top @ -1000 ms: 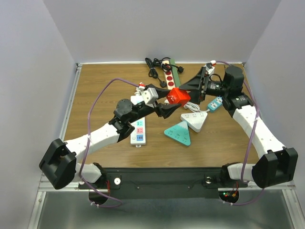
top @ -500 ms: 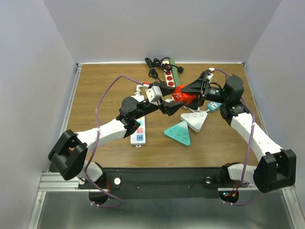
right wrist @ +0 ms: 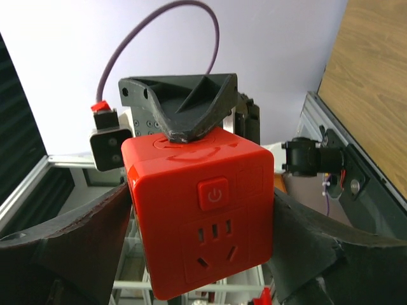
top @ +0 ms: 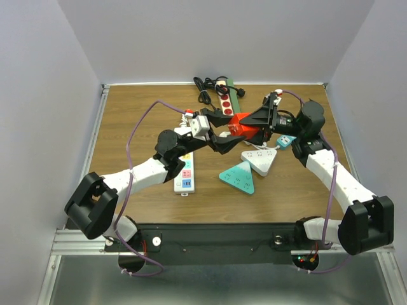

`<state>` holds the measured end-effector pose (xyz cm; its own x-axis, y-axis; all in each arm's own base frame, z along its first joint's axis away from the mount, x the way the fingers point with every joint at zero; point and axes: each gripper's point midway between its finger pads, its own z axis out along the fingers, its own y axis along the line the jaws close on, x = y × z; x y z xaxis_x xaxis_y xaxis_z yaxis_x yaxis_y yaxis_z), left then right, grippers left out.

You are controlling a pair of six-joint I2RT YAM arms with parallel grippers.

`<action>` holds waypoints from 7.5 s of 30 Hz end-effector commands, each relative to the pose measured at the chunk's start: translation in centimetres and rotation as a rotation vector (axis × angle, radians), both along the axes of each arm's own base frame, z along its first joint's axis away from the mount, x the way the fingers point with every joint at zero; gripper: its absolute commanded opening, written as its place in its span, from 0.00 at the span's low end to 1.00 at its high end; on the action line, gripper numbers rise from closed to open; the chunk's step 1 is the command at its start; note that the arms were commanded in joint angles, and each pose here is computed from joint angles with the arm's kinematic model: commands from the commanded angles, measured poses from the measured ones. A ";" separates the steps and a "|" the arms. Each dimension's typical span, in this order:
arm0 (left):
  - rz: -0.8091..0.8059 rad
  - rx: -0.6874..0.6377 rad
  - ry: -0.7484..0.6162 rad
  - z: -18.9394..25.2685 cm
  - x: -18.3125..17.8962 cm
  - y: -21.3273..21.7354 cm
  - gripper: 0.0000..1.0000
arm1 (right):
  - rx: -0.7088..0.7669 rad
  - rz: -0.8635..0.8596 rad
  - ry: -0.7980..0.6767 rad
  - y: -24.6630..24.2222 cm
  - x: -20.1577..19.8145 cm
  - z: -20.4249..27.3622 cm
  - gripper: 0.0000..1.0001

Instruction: Insert the plug

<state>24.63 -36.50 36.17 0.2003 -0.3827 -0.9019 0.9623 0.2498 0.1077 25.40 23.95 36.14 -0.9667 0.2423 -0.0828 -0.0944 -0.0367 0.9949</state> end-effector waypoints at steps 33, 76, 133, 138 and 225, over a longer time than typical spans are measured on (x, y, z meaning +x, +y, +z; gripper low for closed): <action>0.122 0.163 0.354 -9.5 2.0 4.4 0.94 | -0.120 -0.249 -0.615 -2.1 8.8 2.5 0.01; 0.608 0.316 0.850 -26.4 15.3 11.8 0.98 | -0.422 -0.208 -0.678 -2.7 12.8 -7.6 0.00; 1.021 0.728 1.052 -32.4 -4.3 8.1 0.99 | -0.823 -0.294 -0.672 -4.5 8.4 -14.5 0.00; 1.064 0.751 1.054 -33.0 -4.6 9.7 0.99 | -0.818 -0.294 -0.674 -4.4 8.2 -14.4 0.00; 1.073 0.196 1.172 -24.6 4.9 26.5 0.99 | -0.778 0.224 -1.200 15.8 9.9 -21.9 0.00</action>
<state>29.44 -10.10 11.76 -0.5227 -0.4077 -0.7487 -0.1049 0.9023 -0.4181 33.45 37.58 10.79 -0.3517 -0.4472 -0.8224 -0.9087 0.3740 0.1853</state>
